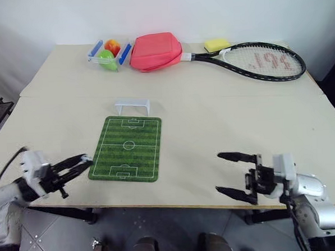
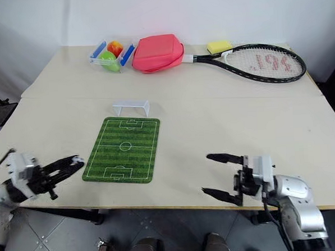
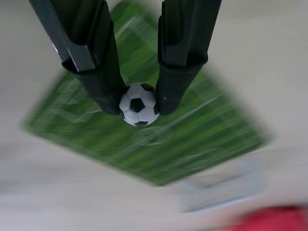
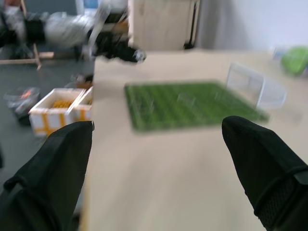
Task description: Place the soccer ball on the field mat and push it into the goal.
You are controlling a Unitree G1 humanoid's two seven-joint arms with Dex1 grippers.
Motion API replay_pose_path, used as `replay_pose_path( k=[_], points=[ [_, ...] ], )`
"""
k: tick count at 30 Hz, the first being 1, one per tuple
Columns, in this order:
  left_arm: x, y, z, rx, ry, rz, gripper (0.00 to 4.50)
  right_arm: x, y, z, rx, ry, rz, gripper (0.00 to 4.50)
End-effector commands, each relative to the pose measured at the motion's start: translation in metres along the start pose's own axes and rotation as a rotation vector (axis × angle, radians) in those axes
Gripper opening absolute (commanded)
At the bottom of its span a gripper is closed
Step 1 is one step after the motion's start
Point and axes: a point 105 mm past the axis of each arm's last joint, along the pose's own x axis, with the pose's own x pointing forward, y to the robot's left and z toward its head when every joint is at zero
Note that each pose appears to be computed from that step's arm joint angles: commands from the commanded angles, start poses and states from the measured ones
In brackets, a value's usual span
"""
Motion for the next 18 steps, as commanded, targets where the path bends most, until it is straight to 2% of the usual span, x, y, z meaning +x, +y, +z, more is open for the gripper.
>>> replay_pose_path(
  k=[1, 8, 18],
  points=[
    [0.019, -0.006, -0.009, 0.019, 0.076, -0.147, 0.82, -0.014, 0.003, 0.001, -0.042, 0.016, 0.012, 4.50],
    [0.042, -0.002, -0.027, 0.055, 0.130, -0.234, 0.82, -0.013, 0.010, 0.000, -0.067, 0.008, -0.022, 4.50],
    [0.038, -0.001, -0.032, 0.040, 0.149, -0.258, 0.82, 0.000, 0.013, 0.007, -0.074, -0.010, -0.048, 4.50]
  ],
)
